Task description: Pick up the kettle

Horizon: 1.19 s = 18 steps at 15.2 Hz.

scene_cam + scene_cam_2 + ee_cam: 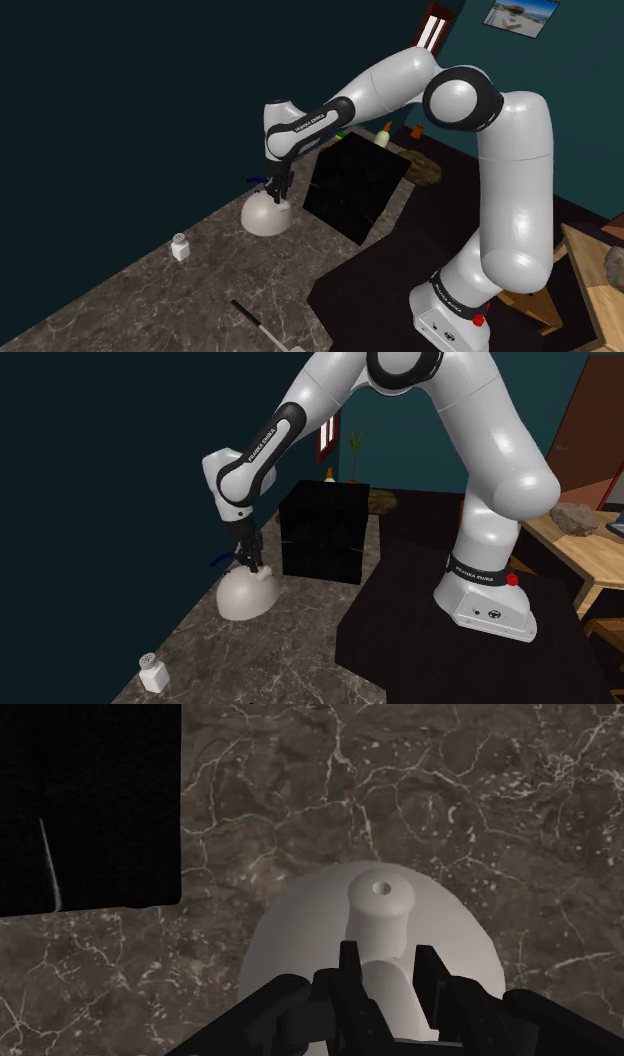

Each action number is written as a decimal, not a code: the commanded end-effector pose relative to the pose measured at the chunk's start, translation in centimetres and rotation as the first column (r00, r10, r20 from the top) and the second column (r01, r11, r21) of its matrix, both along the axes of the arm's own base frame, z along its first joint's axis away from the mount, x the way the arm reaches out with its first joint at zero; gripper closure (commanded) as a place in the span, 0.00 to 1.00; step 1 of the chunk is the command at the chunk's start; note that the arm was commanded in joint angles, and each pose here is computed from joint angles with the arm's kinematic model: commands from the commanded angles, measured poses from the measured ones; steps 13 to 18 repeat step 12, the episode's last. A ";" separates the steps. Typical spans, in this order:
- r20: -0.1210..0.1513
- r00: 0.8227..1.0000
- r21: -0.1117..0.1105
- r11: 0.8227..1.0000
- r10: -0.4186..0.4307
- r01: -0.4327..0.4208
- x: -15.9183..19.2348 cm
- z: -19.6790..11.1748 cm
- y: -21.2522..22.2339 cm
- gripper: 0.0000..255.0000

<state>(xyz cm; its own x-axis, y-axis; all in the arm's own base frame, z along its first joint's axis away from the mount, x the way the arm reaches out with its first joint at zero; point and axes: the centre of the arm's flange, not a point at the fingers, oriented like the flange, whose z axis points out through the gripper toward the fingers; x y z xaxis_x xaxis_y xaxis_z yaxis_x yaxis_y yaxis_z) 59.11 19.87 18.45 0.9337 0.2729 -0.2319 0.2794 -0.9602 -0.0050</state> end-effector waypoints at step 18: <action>0.001 1.000 0.000 1.000 0.000 0.000 0.1 5.9 0.0 1.00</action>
